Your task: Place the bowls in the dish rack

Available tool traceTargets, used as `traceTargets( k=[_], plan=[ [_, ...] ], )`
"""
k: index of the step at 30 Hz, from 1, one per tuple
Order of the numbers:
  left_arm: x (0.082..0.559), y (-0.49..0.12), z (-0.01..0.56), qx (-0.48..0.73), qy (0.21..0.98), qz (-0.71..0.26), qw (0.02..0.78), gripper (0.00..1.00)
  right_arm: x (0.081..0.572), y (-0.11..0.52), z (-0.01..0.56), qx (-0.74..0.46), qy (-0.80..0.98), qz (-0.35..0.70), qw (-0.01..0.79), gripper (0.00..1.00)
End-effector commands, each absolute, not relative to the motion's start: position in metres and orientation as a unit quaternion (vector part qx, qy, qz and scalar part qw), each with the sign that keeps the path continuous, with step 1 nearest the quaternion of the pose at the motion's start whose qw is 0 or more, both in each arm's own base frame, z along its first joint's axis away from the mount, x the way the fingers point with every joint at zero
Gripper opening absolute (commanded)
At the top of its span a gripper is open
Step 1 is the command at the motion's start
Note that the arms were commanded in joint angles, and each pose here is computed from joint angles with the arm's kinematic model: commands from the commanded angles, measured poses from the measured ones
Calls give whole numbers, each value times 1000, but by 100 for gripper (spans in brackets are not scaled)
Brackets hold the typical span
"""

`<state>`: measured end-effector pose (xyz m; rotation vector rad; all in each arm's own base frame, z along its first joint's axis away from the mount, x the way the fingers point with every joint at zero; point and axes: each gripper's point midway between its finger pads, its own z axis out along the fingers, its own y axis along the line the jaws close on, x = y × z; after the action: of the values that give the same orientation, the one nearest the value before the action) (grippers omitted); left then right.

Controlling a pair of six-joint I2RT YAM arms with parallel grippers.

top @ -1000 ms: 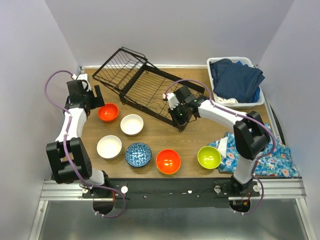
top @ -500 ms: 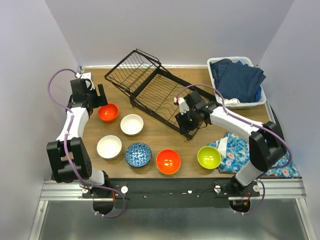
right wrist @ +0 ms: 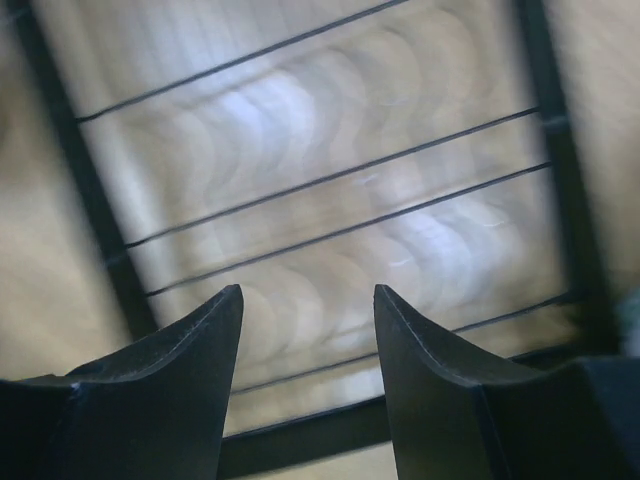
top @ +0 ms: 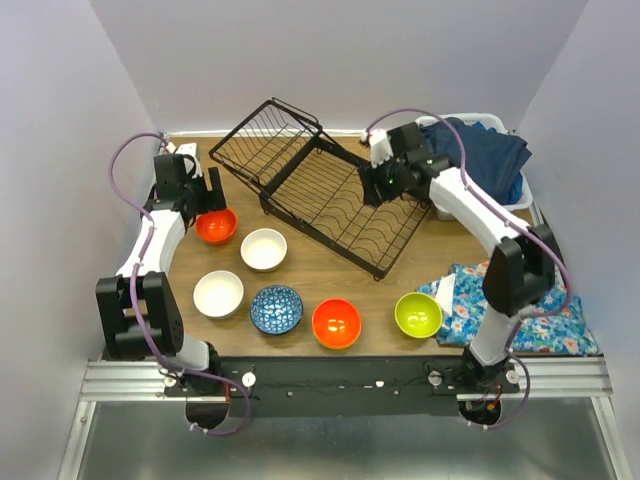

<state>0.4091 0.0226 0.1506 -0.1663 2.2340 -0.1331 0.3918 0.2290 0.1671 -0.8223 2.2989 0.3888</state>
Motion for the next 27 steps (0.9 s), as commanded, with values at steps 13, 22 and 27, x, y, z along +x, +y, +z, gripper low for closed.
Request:
traceTargets(
  k=[13, 22, 27],
  plan=[
    [420, 21, 146, -48, 906, -57, 417, 92, 527, 144, 118, -314, 900, 38, 300, 61],
    [441, 22, 137, -48, 910, -63, 407, 92, 547, 124, 86, -301, 909, 18, 287, 61],
    [460, 15, 131, -40, 911, -77, 402, 91, 547, 119, 69, -298, 915, 17, 270, 60]
  ],
)
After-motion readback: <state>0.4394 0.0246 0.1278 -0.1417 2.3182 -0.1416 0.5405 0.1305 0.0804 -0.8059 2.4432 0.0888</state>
